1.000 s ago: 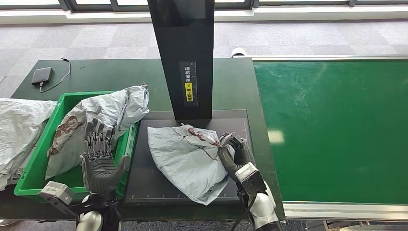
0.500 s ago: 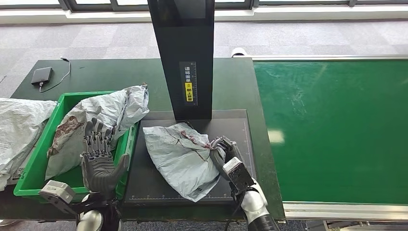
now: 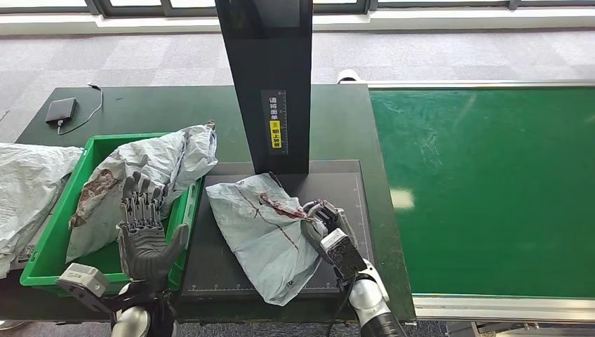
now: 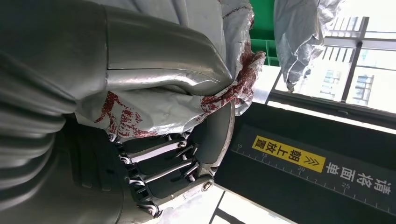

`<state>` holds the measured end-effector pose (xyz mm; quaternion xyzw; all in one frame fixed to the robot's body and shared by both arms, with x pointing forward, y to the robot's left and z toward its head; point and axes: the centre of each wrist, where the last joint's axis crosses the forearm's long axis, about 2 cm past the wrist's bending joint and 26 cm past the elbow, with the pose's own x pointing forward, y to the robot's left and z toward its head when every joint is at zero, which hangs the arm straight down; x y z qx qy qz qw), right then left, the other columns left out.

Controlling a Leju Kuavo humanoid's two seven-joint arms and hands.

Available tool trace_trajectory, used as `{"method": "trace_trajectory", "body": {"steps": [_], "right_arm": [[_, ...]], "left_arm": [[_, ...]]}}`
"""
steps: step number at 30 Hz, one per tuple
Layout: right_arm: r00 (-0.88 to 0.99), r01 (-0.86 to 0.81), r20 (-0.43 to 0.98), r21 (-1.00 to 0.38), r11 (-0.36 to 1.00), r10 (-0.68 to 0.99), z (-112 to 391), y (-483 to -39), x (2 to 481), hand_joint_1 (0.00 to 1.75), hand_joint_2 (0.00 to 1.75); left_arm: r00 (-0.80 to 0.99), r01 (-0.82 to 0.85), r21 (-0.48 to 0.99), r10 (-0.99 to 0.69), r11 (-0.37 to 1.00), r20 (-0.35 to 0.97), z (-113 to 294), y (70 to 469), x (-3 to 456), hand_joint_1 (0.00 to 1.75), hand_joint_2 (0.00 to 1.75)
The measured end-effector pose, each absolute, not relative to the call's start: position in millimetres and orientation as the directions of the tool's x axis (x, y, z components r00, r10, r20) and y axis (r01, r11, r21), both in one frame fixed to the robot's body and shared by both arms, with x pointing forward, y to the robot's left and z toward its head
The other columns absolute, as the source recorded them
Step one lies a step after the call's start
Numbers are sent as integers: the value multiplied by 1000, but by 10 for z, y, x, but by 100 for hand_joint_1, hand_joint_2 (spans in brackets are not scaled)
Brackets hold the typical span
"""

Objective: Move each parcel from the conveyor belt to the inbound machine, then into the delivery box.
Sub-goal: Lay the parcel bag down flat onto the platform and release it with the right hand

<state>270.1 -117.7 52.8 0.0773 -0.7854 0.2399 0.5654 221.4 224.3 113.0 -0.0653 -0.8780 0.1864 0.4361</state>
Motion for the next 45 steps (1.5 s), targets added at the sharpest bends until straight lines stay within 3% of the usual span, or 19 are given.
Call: {"method": "trace_trajectory", "body": {"steps": [1,2,14,20,25,45], "right_arm": [[-348,-392,925,-292,873,153,526,-1176,2701,10,175],[-348,-388,924,-297,872,160,525,-1177,2701,0,175],[-374,-172,854,-447,878,361,496,-1238,2705,0,175],[-434,209,764,-429,879,477,656,-1367,2708,0,175],[-471,341,711,-400,851,523,837,-1472,2742,0,175],[-547,494,643,-269,827,536,1263,-1690,2774,0,175]], "left_arm": [[-611,-48,-384,277,922,741,1130,2243,2214,0,175],[-611,-48,-384,277,922,741,1131,2243,2214,0,175],[-621,-75,-386,260,920,739,1161,2261,2211,0,175],[-624,-93,-381,244,920,743,1174,2261,2212,0,175],[-625,-82,-372,243,924,742,1189,2235,2222,0,175],[-605,-56,-328,229,943,763,1155,2167,2250,0,175]]}}
